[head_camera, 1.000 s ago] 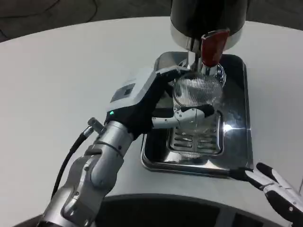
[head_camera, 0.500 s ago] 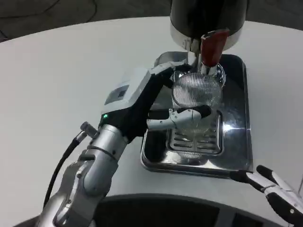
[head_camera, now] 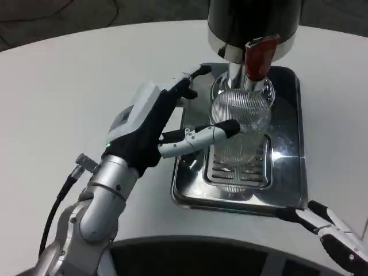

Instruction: Grasp the cup under the faucet to collect the drink, then remove the cup.

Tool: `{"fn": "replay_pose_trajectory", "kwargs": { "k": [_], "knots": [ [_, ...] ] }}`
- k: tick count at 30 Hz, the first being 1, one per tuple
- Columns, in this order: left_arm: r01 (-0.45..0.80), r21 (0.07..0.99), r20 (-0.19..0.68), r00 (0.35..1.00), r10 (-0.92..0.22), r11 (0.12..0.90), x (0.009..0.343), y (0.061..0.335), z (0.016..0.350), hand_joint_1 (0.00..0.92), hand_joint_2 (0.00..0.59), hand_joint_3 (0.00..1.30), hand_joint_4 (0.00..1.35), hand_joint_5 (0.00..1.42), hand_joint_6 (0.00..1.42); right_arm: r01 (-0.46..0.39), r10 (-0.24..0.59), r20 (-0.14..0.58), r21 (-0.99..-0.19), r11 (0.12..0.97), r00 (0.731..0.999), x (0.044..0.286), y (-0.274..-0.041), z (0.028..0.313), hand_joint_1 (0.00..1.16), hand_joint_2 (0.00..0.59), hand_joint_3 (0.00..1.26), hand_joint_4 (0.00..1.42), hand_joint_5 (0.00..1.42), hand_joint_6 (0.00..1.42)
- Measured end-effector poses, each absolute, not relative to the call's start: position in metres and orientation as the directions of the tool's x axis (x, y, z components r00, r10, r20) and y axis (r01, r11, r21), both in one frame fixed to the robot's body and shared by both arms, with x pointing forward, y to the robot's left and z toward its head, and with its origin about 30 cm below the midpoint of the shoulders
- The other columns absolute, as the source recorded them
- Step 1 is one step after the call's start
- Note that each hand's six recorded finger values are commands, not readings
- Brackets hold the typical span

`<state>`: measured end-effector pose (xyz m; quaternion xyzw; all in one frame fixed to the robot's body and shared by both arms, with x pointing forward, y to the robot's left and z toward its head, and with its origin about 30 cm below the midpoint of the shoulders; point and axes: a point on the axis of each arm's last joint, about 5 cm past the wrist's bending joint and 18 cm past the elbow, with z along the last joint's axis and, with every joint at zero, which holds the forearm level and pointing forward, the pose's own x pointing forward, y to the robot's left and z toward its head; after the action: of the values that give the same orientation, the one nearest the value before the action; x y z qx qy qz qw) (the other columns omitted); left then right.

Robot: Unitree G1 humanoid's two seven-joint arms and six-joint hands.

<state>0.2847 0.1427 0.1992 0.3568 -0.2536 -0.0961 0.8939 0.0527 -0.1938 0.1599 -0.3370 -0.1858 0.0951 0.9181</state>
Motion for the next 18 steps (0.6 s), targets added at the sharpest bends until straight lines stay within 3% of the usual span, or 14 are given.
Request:
{"fn": "replay_pose_trajectory", "kwargs": {
  "k": [5,12,18],
  "knots": [
    [0.007,0.618,0.385,0.869,-0.311,0.786,0.277,0.150,0.196,0.224,0.038,0.19,0.10,0.29,0.35,-0.049,0.301,0.279,-0.654,0.755,0.912,0.053,-0.194,0.160,0.42,0.517,0.21,0.14,0.03,0.00],
    [0.017,0.495,0.446,0.853,-0.270,0.869,0.260,0.155,0.208,0.153,0.046,0.22,0.27,0.45,0.51,-0.049,0.304,0.285,-0.652,0.757,0.909,0.054,-0.193,0.160,0.42,0.517,0.21,0.14,0.04,0.00],
    [0.042,0.441,0.501,0.817,-0.285,0.896,0.242,0.155,0.220,0.129,0.052,0.27,0.32,0.49,0.45,-0.049,0.305,0.288,-0.649,0.759,0.908,0.055,-0.192,0.160,0.42,0.517,0.21,0.14,0.04,0.00]
  ]
}}
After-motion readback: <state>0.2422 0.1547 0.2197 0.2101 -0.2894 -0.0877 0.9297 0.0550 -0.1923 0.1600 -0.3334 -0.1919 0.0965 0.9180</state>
